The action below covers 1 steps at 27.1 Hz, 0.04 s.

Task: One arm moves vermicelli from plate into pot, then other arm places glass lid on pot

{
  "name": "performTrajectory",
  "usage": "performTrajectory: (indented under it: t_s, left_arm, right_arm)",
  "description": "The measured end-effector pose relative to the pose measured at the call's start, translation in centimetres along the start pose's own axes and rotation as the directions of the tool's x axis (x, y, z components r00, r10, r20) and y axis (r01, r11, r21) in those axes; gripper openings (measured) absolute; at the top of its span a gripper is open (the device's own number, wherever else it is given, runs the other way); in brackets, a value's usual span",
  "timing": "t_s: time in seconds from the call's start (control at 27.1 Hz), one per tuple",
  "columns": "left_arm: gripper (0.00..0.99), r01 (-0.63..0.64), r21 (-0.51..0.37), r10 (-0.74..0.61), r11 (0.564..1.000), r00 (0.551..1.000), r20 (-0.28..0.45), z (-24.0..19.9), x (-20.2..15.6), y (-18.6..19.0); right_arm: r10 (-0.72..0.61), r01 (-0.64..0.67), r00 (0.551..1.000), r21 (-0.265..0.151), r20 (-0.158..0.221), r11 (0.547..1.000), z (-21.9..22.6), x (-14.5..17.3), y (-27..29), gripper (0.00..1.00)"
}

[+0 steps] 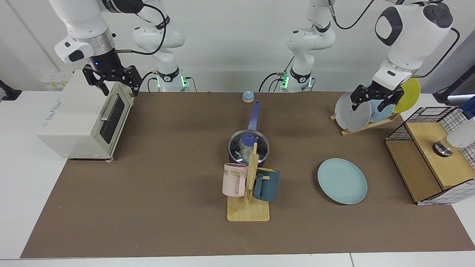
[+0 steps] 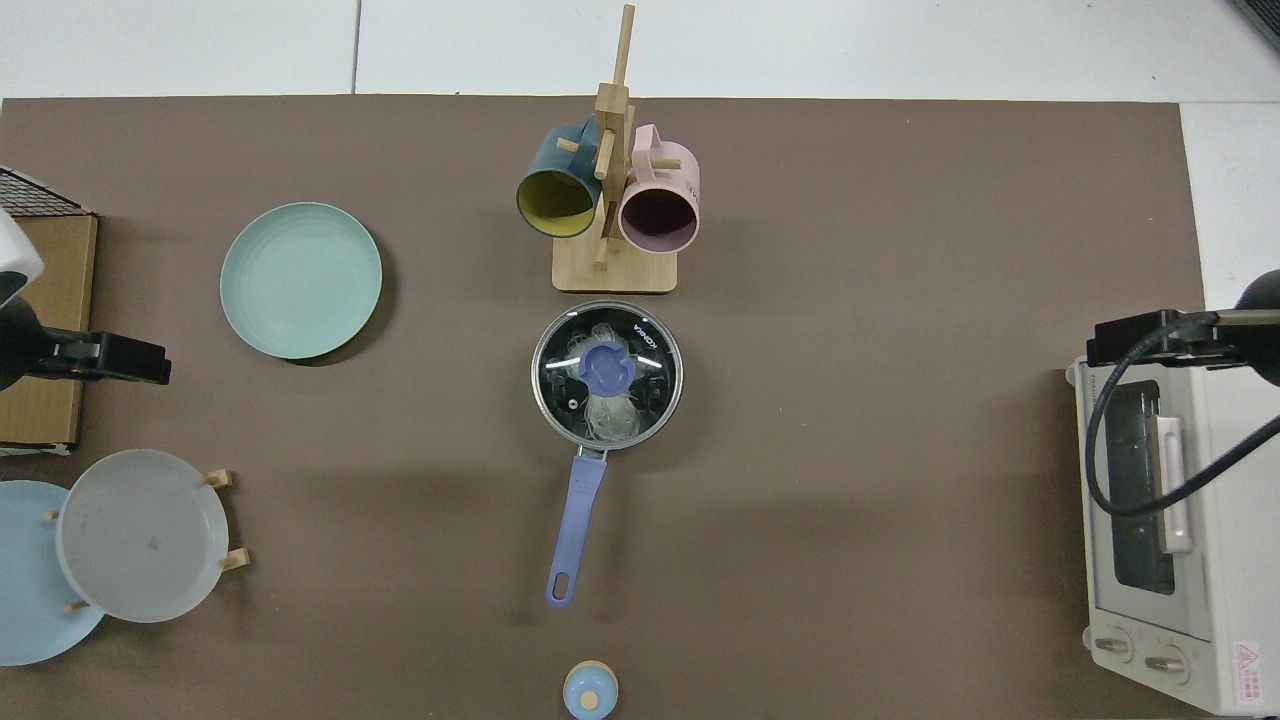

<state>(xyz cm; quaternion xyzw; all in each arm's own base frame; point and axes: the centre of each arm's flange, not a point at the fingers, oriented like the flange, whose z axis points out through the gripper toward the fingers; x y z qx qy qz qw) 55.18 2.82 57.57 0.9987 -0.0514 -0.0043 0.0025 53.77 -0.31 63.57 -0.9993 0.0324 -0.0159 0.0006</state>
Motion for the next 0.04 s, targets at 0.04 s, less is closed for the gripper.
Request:
performTrajectory:
  t_s: [0.04]
  left_arm:
    - [0.991,0.000,0.000,0.000,1.000,1.000,0.000,0.00,0.00,0.00]
  right_arm:
    - [0.000,0.000,1.000,0.000,0.000,1.000,0.08,-0.03,0.00,1.00]
